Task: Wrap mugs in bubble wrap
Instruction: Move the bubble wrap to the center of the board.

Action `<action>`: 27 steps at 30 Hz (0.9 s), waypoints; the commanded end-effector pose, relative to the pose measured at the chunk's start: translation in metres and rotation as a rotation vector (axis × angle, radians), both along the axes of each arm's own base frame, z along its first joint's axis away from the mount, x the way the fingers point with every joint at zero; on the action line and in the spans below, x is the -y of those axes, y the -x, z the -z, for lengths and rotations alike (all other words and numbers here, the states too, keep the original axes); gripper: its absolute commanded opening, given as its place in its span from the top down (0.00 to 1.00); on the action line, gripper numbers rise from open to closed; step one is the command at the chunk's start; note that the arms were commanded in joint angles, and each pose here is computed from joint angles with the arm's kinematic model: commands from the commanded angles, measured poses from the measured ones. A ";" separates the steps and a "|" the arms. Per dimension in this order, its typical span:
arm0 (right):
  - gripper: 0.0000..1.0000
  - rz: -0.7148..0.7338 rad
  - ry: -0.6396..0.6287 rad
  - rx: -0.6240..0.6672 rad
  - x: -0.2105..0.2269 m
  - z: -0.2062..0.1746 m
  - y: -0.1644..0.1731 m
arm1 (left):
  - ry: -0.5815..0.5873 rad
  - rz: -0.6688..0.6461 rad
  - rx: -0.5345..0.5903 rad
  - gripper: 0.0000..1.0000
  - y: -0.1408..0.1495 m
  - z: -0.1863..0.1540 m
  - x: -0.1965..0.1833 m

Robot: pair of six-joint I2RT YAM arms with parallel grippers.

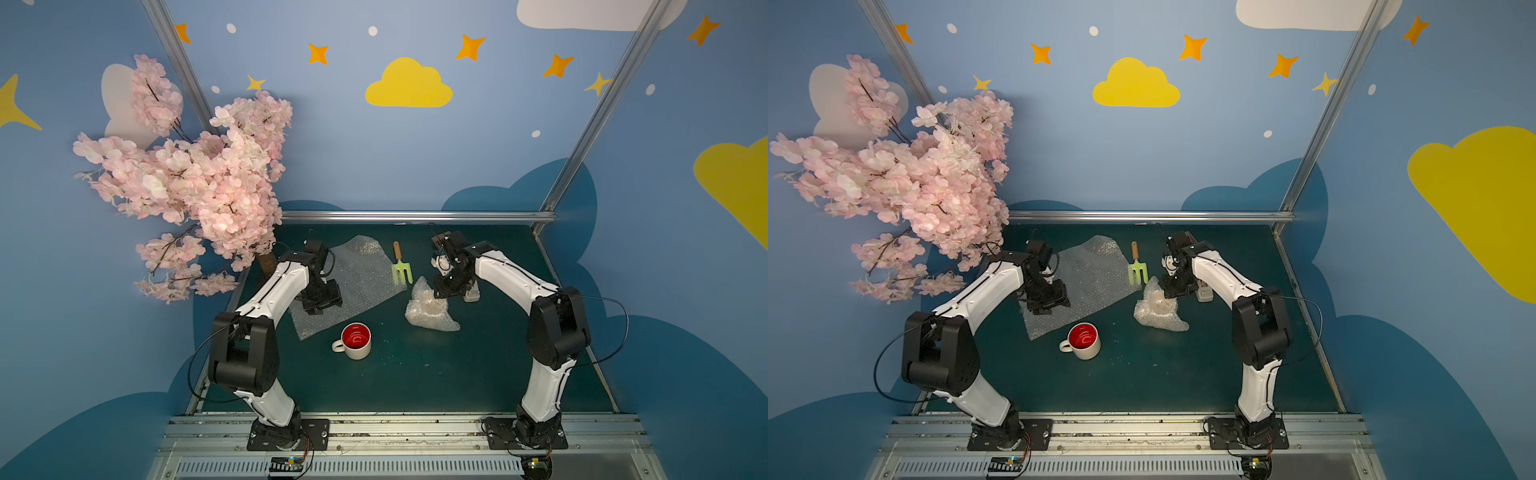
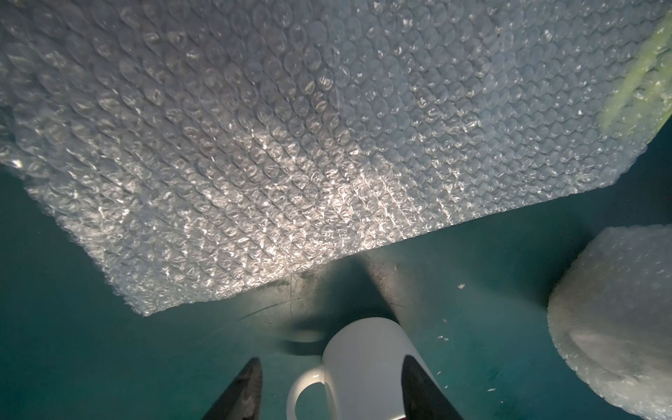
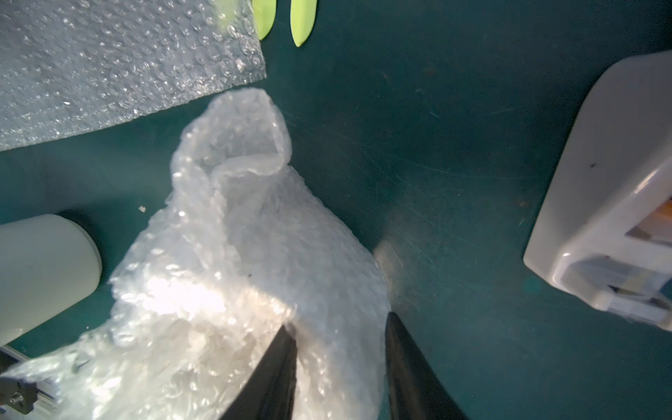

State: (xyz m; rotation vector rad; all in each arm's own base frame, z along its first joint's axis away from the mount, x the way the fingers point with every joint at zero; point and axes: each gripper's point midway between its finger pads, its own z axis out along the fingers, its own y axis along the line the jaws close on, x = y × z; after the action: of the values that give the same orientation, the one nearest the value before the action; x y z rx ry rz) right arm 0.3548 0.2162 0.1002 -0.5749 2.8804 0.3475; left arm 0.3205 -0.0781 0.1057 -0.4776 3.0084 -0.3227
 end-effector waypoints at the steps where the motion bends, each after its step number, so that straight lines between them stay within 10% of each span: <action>1: 0.65 -0.012 0.018 -0.029 0.001 0.009 0.006 | 0.006 0.018 0.020 0.39 -0.003 -0.009 0.002; 27: 0.96 0.052 0.120 0.062 0.023 -0.003 -0.008 | -0.001 0.024 0.026 0.39 -0.007 -0.012 0.003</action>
State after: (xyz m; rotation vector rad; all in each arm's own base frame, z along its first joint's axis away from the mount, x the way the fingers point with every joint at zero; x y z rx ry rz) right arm 0.3591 0.2072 0.0982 -0.5570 2.8765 0.2480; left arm 0.3268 -0.0799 0.1131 -0.4603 2.9863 -0.3307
